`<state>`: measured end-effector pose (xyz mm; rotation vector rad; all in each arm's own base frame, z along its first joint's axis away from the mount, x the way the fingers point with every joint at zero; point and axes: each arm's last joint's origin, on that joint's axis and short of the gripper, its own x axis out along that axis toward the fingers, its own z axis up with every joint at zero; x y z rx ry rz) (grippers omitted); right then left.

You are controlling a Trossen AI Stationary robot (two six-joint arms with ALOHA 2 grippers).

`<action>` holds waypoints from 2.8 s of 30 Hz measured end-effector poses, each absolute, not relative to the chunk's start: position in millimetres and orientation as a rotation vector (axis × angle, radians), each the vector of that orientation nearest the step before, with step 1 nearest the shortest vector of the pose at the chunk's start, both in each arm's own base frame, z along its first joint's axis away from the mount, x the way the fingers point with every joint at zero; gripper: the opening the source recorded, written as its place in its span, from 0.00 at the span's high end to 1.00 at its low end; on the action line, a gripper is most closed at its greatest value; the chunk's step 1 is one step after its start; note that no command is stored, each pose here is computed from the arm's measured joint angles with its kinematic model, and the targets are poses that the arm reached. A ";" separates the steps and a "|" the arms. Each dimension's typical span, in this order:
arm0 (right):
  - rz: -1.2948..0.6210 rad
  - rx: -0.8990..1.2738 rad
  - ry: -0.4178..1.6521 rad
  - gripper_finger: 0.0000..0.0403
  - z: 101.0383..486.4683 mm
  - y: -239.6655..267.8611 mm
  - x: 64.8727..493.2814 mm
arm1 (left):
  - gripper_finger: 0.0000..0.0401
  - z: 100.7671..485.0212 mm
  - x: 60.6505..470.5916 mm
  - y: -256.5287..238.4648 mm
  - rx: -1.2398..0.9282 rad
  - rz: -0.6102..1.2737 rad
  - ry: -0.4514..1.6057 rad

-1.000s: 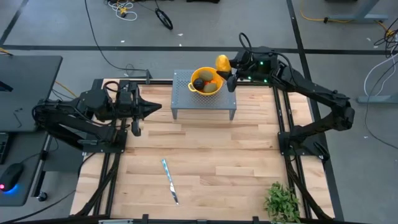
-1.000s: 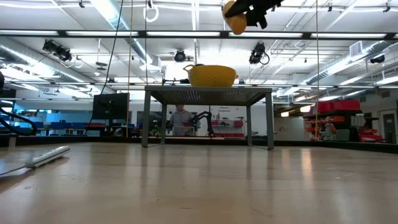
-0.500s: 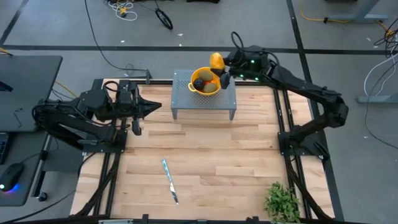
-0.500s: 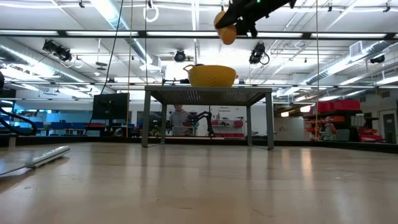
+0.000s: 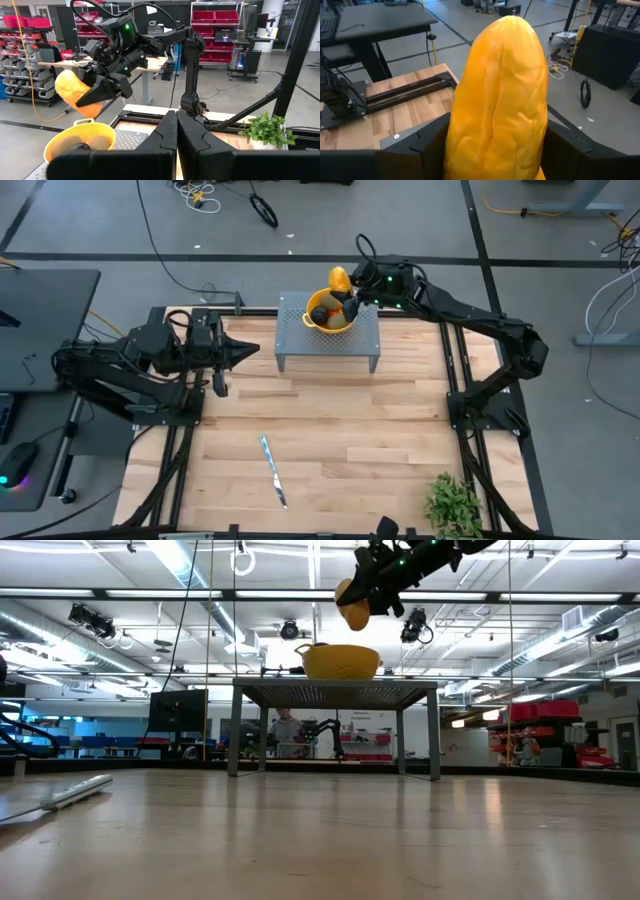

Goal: Pick & Place Fruit
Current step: Put the mango into the yellow colander bowl on the shelf, then put the green table knife to the left of the colander bowl on the shelf

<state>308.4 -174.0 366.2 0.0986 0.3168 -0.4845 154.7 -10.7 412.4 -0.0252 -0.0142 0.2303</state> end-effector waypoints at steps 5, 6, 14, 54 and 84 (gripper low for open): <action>-0.491 0.108 0.346 0.37 363.0 -176.3 306.8 | 1.00 412.5 154.6 -10.5 -0.025 0.238 -0.014; -0.492 0.111 0.357 0.37 361.2 -176.9 307.0 | 1.00 412.5 154.5 -10.5 -0.024 0.240 -0.014; -0.491 0.144 0.453 0.37 338.6 -183.1 316.9 | 1.00 412.5 154.6 -10.4 -0.018 0.242 -0.014; -0.481 0.126 0.551 0.25 325.0 -185.9 317.7 | 1.00 412.5 154.5 -10.4 -0.014 0.244 -0.013; -0.461 0.050 0.442 0.23 372.1 -160.9 287.9 | 1.00 412.5 154.3 -10.3 -0.022 0.245 -0.014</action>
